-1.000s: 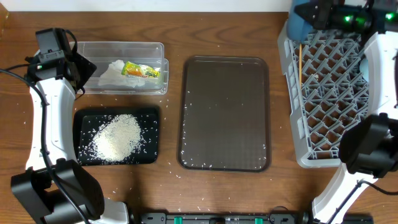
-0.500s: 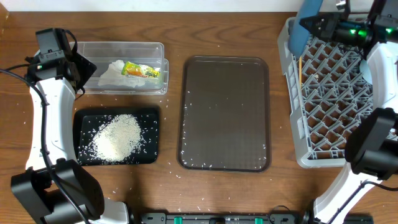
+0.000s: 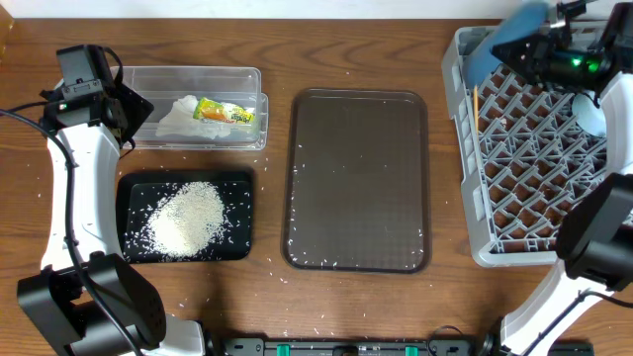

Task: Sort waste into correct bins and load items into the dishwasher rack
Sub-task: 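Lift the blue plate and carry it right into the dish rack, then lower the plate upright into the rack slots and release it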

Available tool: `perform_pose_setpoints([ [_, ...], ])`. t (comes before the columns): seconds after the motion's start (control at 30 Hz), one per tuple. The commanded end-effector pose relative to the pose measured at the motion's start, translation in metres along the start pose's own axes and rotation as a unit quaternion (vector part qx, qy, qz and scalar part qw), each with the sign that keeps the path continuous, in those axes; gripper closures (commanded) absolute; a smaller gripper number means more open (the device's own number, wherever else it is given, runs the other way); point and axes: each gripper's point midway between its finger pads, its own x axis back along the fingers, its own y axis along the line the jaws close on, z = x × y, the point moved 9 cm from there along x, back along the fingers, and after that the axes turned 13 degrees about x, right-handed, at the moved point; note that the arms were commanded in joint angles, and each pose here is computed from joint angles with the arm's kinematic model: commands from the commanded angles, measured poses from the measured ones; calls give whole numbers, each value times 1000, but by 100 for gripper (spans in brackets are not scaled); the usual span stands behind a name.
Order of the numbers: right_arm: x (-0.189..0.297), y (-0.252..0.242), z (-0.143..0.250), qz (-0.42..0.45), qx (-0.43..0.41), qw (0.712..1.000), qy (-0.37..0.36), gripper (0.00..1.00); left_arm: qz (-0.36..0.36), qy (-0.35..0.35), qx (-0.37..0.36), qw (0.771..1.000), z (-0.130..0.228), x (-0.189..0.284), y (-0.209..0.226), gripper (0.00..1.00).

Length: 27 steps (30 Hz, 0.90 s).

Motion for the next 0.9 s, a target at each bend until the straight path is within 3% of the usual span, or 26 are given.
perform_pose_setpoints([
  [0.0, 26, 6, -1, 132, 18, 991, -16, 76, 5, -6, 1, 1000, -2, 7, 0, 8],
  [0.07, 35, 12, 1, 174, 16, 985, -16, 69, 5, -6, 1, 1000, -2, 7, 0, 8],
  [0.17, 50, 17, 6, 246, 9, 969, -12, 43, 5, -6, 1, 1000, -2, 7, 0, 9],
  [0.23, 59, 21, 11, 285, 2, 959, -7, 33, 5, -6, 1, 1000, -2, 7, 0, 8],
  [0.77, 66, 78, 25, 291, 36, 956, 1, 34, 5, -6, 1, 1000, -2, 7, 0, 8],
  [0.87, 57, 77, 18, 327, 60, 943, -8, 41, 5, -6, 1, 1000, -2, 7, 0, 8],
])
